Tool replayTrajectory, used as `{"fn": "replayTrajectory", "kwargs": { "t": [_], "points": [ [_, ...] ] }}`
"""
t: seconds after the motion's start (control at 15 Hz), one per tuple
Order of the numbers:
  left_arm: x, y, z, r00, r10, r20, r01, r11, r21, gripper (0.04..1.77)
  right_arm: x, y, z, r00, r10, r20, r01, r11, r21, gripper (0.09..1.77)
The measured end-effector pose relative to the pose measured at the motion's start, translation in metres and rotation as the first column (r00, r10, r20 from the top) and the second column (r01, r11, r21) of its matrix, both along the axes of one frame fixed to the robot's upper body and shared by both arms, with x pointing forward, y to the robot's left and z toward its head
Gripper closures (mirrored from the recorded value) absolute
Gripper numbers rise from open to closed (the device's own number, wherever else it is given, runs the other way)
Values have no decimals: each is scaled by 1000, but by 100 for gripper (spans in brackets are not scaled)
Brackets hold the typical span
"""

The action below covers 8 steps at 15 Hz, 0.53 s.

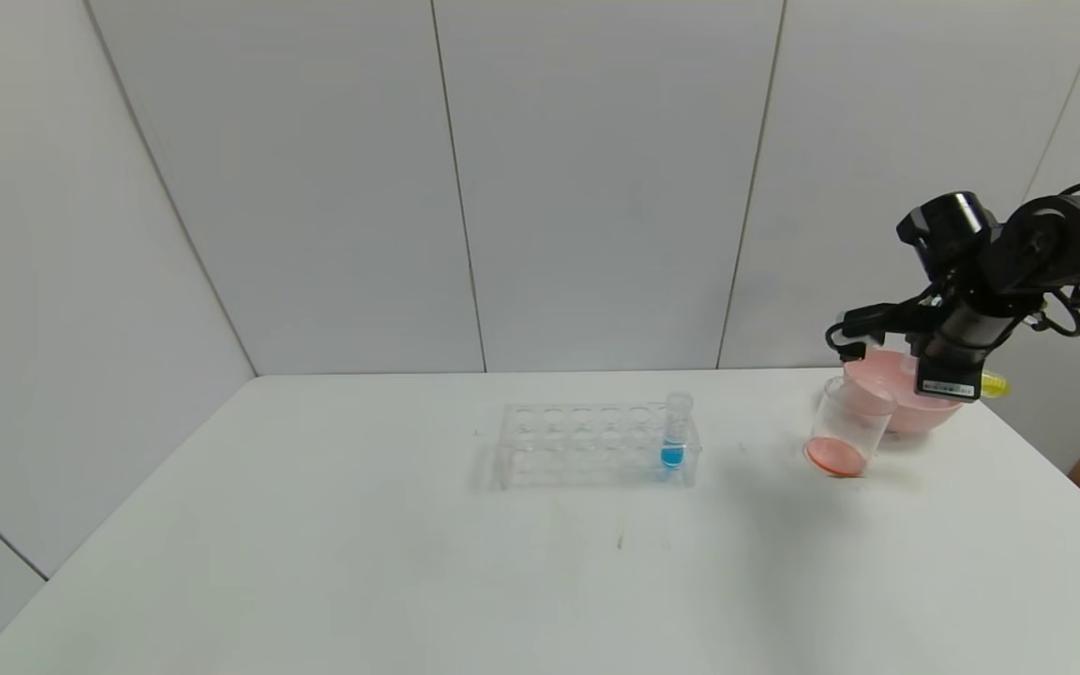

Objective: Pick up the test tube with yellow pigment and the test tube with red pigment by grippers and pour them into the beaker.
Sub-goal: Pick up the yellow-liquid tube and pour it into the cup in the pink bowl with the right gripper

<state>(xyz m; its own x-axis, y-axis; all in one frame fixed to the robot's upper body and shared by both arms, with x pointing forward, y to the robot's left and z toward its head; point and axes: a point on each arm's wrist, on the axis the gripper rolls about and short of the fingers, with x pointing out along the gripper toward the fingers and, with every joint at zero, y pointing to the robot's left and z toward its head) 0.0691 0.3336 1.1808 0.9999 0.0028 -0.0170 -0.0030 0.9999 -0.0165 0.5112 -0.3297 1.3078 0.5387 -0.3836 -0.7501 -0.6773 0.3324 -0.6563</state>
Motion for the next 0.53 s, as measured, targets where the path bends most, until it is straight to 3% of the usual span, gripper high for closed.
{"fn": "replayTrajectory", "kwargs": {
  "t": [0.53],
  "points": [
    [0,0,0,1000,0,0,0,1000,0,9,9,16,-11,1000,-10,0,10,989,-145,133]
  ]
}}
